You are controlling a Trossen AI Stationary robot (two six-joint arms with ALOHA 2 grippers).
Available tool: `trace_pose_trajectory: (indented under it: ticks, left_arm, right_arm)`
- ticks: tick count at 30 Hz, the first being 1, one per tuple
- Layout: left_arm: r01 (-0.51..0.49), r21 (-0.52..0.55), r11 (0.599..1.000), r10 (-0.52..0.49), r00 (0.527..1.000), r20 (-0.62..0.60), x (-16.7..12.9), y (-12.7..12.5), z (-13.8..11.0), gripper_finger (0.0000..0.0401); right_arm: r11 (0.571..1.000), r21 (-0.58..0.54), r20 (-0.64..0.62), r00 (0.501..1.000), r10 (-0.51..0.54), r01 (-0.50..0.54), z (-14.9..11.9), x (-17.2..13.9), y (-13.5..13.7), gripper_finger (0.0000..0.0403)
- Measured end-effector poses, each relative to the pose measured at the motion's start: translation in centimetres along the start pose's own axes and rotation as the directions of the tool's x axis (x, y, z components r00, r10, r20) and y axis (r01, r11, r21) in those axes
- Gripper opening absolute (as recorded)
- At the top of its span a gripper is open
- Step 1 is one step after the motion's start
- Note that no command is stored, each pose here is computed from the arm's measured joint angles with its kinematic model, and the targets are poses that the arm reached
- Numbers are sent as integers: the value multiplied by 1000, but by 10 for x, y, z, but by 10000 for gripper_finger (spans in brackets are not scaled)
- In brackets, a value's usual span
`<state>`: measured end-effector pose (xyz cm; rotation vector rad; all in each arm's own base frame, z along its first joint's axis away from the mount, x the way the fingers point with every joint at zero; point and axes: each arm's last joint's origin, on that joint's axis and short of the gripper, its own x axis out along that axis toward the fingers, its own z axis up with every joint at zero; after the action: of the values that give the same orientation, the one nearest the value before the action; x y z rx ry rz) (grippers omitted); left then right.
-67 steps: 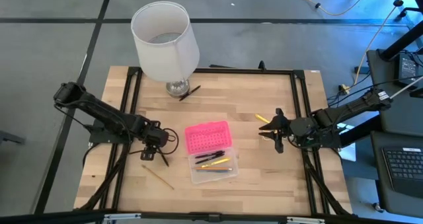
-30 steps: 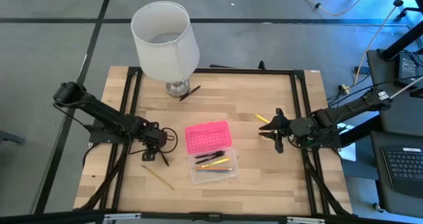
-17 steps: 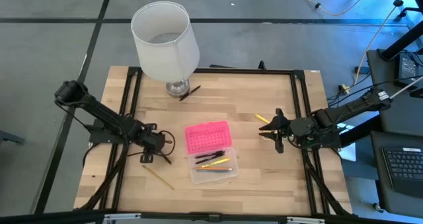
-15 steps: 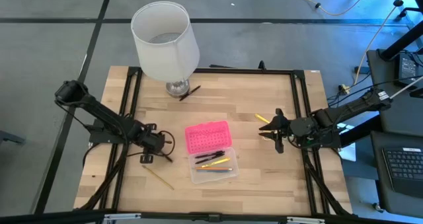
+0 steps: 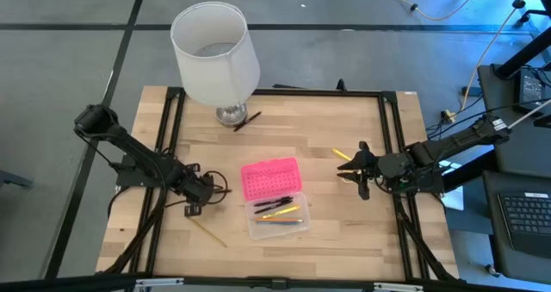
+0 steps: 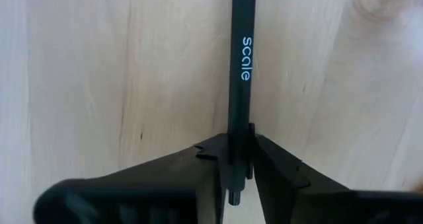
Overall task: Pick & place school supplies into a supply box
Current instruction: Put the black pen into the transparent supply box
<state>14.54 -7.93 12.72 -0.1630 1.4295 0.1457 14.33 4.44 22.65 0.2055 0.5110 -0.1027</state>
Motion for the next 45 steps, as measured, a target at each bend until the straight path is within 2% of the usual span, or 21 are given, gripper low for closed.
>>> trace_pose_trajectory:
  ticks: [3, 10, 16, 21, 24, 27, 29, 32, 34, 36, 41, 45]
  left_arm:
    - [-3, -23, 1000, 3, 1000, 14, -1, 0, 0, 45]
    - [24, 5, 1000, -24, 999, 28, -8, -6, 7, 38]
    - [73, -4, 997, -73, 995, 68, -20, -14, 18, 38]
    - [144, -60, 988, -139, 986, 91, -33, -23, 28, 36]
    - [195, -61, 979, -184, 972, 148, -46, -30, 39, 39]
    - [254, -13, 967, -242, 935, 260, -61, -40, 53, 40]
    - [288, 37, 957, -281, 886, 370, -71, -45, 66, 40]
    - [281, 83, 956, -282, 807, 519, -84, -49, 85, 38]
    - [275, 83, 958, -273, 778, 566, -88, -49, 98, 38]
    - [275, 73, 959, -266, 774, 575, -90, -49, 111, 38]
    - [255, 95, 962, -266, 801, 537, -82, -53, 150, 39]
    - [285, 40, 958, -269, 836, 479, -69, -55, 181, 40]
  right_arm:
    - [1000, -1, 0, 1000, 0, 0, 0, 0, 0, 108]
    - [1000, -4, 1, 1000, 0, 0, 0, 0, 0, 108]
    - [1000, -4, 1, 1000, 0, 0, 0, 0, 0, 108]
    - [1000, -8, 1, 1000, 0, 0, 0, 0, 0, 108]
    - [1000, -28, 1, 1000, 0, 0, 0, 0, 0, 108]
    - [999, -34, 2, 1000, -2, 2, 0, 0, 0, 108]
    - [999, -35, 4, 1000, -7, 8, 0, 0, 0, 108]
    - [999, -53, 5, 1000, -7, 8, 0, 0, 0, 108]
    - [998, -55, 6, 1000, -7, 7, 0, 0, 0, 108]
    - [999, -54, 6, 1000, -7, 7, 0, 0, 0, 108]
    - [998, -56, 6, 1000, -7, 7, 0, 0, 0, 108]
    - [998, -56, 5, 1000, -7, 7, 0, 0, 0, 108]
